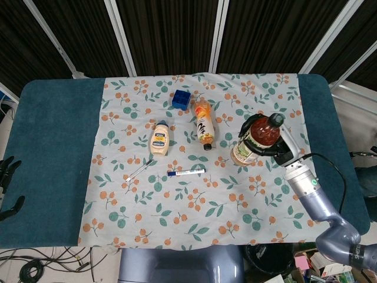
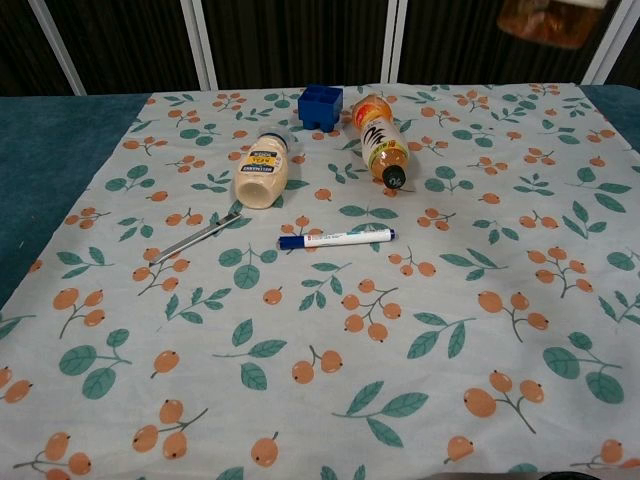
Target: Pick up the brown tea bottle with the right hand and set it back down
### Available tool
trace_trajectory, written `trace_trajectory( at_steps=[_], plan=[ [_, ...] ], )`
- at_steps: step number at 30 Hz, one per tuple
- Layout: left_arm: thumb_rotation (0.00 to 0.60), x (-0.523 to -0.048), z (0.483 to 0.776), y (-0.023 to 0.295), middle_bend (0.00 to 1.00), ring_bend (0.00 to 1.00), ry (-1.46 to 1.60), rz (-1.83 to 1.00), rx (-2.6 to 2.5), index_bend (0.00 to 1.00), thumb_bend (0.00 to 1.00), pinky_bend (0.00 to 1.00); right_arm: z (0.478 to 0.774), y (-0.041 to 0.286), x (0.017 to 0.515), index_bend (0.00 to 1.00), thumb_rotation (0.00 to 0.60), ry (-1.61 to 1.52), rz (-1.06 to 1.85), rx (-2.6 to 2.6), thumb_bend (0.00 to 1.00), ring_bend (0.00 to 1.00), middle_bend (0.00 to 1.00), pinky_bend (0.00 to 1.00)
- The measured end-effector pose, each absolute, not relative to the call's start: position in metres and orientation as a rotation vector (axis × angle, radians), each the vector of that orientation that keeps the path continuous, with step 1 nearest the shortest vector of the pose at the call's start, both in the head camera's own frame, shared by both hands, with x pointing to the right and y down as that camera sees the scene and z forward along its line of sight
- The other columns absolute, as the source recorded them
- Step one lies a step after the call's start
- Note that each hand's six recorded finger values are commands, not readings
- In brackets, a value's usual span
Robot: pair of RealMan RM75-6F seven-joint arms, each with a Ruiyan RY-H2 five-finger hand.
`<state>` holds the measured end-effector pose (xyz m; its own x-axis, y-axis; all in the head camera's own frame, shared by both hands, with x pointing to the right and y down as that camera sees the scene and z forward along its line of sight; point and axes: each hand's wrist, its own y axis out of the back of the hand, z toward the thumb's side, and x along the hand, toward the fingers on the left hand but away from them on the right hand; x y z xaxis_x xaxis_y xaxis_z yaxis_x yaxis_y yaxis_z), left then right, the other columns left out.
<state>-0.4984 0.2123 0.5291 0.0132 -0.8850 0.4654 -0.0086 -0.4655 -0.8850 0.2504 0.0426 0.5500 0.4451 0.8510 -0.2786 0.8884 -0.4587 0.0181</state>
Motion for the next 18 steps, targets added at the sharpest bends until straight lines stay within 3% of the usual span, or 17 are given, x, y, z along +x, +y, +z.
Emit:
trace_trajectory(
  at_steps=[6,12,18],
  plan=[
    [0.6,-0.499,0.529,0.212,0.0,0.01,0.94,-1.542,-1.57,0.08,0.37,0.08,0.579,0.049,0.263,0.65,0.6,1.581,-1.124,2.87,0.42,0.67,0.61,0.76],
    [0.6,-0.499,0.529,0.212,0.0,0.01,0.94,-1.542,-1.57,0.08,0.37,0.08,0.59,0.047,0.275,0.65,0.6,1.51,-1.886,2.995,0.42,0.67,0.61,0.75],
    [0.6,-0.498,0.53,0.212,0.0,0.01,0.929,-1.542,-1.566,0.08,0.37,0.09,0.569,0.042,0.273,0.65,0.6,1.634,-2.201,2.954,0.42,0.67,0.6,0.74]
  ],
)
